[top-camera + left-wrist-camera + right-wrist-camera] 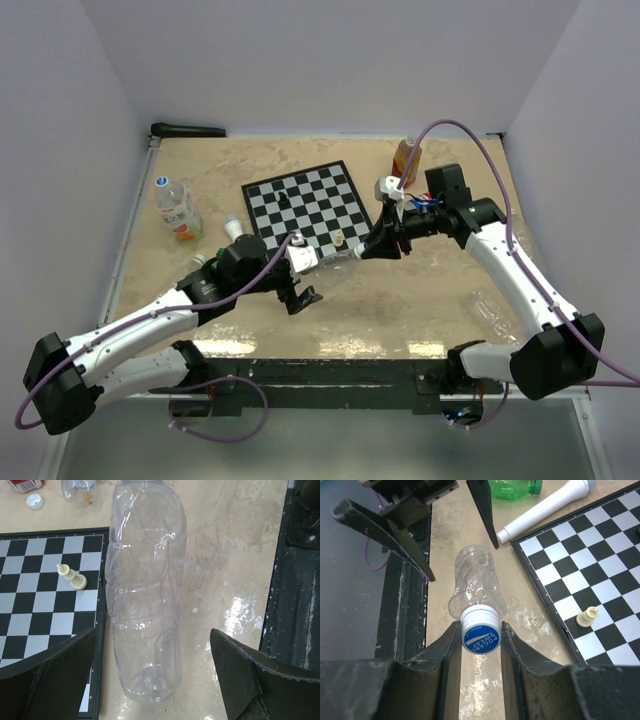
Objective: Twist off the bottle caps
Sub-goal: Unscrew the bottle cap from the plastic bottle.
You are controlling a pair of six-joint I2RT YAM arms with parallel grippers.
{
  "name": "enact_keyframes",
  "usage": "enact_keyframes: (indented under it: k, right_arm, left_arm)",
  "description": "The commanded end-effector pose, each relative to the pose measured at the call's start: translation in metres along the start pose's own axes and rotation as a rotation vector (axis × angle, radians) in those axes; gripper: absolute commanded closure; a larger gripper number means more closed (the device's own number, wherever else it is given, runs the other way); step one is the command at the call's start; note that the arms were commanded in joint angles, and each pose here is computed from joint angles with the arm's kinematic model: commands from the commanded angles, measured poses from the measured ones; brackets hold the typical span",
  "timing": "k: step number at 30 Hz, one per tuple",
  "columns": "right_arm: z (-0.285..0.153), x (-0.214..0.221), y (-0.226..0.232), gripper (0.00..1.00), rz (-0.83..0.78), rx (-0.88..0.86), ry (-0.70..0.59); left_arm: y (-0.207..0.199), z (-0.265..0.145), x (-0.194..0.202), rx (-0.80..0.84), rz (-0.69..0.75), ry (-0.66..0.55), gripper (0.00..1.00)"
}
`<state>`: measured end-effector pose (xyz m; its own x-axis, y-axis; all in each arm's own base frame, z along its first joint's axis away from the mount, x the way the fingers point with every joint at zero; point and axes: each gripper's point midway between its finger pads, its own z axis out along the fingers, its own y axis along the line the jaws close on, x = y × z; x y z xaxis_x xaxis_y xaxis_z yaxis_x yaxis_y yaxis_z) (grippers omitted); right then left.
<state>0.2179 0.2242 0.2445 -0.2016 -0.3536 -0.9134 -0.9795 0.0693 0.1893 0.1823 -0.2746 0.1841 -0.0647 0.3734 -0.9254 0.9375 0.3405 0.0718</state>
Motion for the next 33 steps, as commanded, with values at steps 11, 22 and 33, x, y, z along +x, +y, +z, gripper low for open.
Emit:
enact_keyframes:
  k: [11,22,33]
  right_arm:
    - [-0.002,-0.013,0.008,1.0,-0.013,-0.032,-0.066]
    - [-0.004,-0.002,0.02,1.0,-0.124,-0.11,-0.019]
    - [-0.011,-0.009,0.01,1.0,-0.913,0.021,0.077]
  left_arm:
    - [0.02,0.041,-0.032,0.017,0.141,-0.064,0.04]
    - [-0.001,0.044,-0.011,0.163,0.113,0.056,1.0]
    - [-0.02,0.016,0.007,0.26,0.136,0.136,1.0]
